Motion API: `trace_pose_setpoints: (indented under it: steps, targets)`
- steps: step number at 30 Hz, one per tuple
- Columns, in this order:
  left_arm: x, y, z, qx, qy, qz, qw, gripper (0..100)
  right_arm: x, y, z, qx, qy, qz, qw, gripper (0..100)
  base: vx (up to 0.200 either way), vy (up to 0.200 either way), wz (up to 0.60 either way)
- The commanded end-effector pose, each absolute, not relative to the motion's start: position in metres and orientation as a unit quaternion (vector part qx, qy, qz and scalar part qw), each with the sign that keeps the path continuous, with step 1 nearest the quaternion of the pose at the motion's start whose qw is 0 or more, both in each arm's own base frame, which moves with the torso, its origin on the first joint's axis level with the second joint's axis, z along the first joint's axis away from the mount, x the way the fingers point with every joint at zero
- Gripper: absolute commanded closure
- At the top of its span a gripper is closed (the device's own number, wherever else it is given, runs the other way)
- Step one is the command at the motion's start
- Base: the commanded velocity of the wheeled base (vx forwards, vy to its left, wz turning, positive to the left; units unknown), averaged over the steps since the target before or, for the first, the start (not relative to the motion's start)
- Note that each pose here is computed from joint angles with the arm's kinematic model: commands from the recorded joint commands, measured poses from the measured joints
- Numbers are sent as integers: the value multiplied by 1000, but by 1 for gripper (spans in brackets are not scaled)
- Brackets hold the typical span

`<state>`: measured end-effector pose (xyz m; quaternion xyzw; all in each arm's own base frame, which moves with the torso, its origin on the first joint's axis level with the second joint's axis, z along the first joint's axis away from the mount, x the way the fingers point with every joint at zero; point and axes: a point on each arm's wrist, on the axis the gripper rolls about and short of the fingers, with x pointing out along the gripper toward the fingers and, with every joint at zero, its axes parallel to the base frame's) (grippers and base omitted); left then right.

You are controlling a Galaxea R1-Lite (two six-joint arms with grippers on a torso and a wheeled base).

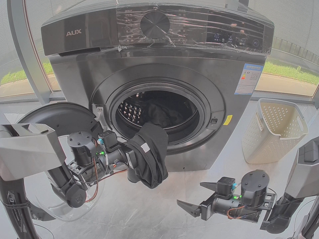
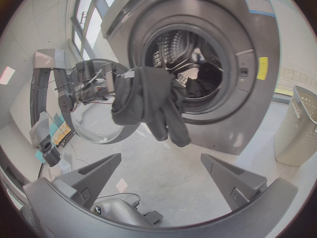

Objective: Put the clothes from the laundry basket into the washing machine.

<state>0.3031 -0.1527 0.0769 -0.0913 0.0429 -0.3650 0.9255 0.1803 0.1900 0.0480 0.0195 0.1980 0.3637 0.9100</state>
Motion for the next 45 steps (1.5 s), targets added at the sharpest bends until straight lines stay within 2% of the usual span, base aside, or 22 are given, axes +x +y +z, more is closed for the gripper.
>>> trace_pose_setpoints:
  steps: [1,6,13,17,18,22,26,38,45]
  targets:
    - [294,-148,87,-94,35,-365,925,100,175,161,55,30,199,331,922,0,0,0,0]
    - [283,-146,90,-89,40,-368,925,100,181,140,57,40,180,292,938,0,0,0,0]
    - [278,-140,101,-90,21,-344,934,100,186,133,59,52,175,257,949,0,0,0,0]
    - [270,-140,102,-82,25,-346,934,100,188,134,59,56,174,256,949,0,0,0,0]
    - [264,-142,97,-56,30,-353,933,100,188,135,59,61,175,256,949,0,0,0,0]
    - [266,-143,94,-32,24,-356,934,100,187,136,59,61,175,260,948,0,100,0,0]
    - [266,-147,88,-27,32,-359,932,100,187,137,60,62,172,260,948,0,200,0,0]
    - [263,-155,79,-24,49,-364,930,100,186,137,59,60,176,261,947,0,0,0,0]
    - [264,-156,78,-25,49,-364,930,100,186,137,59,60,176,262,947,0,200,0,0]
